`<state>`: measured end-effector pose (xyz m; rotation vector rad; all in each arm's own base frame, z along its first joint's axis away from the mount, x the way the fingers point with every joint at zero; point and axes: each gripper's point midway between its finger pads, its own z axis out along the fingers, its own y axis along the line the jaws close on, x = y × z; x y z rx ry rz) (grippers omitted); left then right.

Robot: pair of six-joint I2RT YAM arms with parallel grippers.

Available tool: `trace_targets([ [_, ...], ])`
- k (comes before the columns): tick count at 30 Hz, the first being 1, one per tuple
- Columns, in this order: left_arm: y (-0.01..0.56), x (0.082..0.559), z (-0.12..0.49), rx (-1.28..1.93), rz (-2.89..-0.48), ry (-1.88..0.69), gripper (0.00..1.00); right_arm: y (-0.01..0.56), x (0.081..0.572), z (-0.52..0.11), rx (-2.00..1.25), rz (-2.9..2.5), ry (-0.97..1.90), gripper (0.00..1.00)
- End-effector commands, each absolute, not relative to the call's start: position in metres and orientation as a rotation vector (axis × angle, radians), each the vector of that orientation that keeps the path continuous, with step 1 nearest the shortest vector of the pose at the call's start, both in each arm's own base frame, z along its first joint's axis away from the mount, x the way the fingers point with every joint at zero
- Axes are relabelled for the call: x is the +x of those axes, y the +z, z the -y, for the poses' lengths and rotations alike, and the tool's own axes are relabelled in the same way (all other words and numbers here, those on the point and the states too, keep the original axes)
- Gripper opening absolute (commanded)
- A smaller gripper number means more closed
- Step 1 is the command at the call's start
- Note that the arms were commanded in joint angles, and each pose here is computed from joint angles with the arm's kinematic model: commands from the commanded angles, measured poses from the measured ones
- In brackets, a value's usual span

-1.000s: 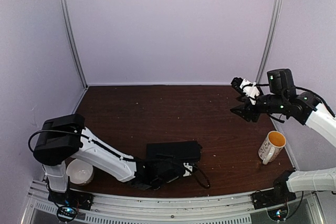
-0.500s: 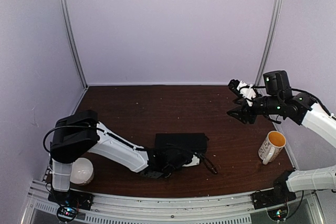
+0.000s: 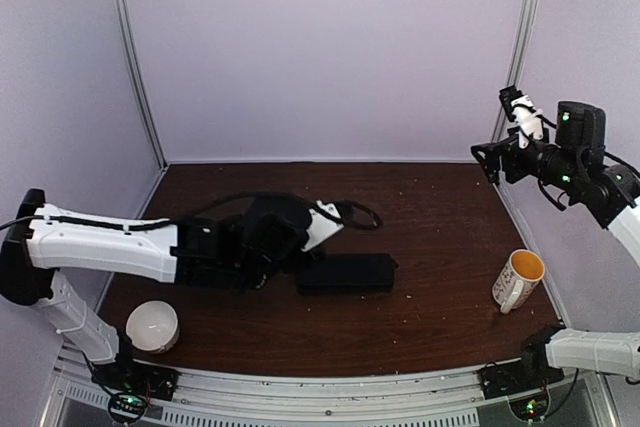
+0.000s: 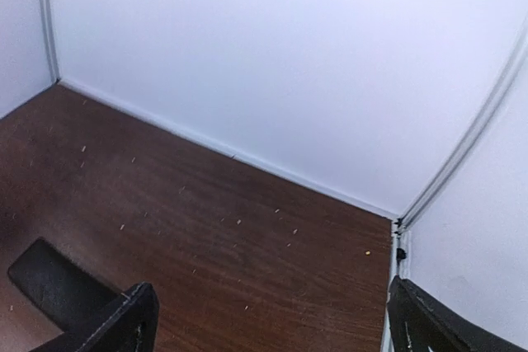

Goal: Sort the hair-cutting tools

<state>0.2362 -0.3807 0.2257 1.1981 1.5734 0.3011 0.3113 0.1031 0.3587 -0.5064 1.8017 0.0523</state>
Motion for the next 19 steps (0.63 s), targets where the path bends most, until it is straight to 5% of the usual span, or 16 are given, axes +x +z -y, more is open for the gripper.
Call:
trace_targets([
  [1, 0.279, 0.26, 0.311, 0.778, -1.759, 0.193, 0.86, 0.4, 0.315, -0.047, -0.082, -1.718, -0.084, 1.0],
  [4, 0.315, 0.268, 0.269, 0.497, -1.787, 0.098, 0.97, 0.394, 0.313, -0.03, -0.019, -1.71, -0.169, 1.0],
  [19, 0.326, 0.289, 0.164, 0.089, -1.899, 0.102, 0.98, 0.385, 0.293, -0.05, -0.157, -1.693, -0.033, 1.0],
])
